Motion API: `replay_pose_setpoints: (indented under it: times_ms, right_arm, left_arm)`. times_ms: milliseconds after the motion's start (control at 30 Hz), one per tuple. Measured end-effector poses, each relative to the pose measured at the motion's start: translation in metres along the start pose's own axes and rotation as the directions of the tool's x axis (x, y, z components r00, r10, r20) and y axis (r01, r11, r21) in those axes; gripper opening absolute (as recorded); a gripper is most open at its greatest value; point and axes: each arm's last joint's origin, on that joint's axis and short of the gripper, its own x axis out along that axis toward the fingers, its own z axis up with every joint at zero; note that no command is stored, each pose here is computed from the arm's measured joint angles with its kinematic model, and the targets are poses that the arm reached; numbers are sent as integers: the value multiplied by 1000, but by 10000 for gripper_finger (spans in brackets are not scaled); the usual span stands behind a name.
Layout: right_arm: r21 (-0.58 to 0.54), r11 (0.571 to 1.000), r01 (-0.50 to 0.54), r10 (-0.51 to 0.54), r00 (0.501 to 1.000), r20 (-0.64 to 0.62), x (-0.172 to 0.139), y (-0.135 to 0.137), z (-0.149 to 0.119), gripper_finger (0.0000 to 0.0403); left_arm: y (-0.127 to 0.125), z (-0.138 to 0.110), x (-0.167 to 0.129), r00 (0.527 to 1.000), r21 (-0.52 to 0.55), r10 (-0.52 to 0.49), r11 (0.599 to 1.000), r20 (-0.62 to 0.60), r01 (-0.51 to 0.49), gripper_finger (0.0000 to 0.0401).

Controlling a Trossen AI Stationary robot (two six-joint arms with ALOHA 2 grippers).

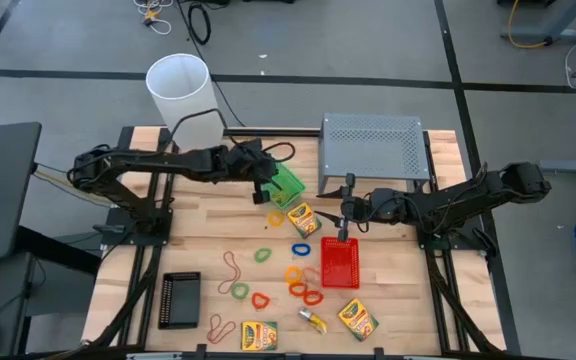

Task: Pick & Place Office Desk Supplies
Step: Put the yellow rubber band into the green bin

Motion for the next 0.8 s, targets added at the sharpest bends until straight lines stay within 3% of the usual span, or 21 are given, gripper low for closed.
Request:
replay_pose_setpoints:
  times_ms: [333,533,800]
  right_arm:
    - [1,1000,0,0,1000,1,0,0,0,205]
    - [0,1000,0,0,1000,1,0,0,0,205]
    - [0,1000,0,0,1000,1,0,0,0,205]
  left_arm:
    - [10,-17,24,995,-106,-20,994,-98,10,164]
    - [6,-19,28,991,-112,-105,989,-87,95,249]
    - [7,-14,27,989,-124,-136,984,-55,128,283]
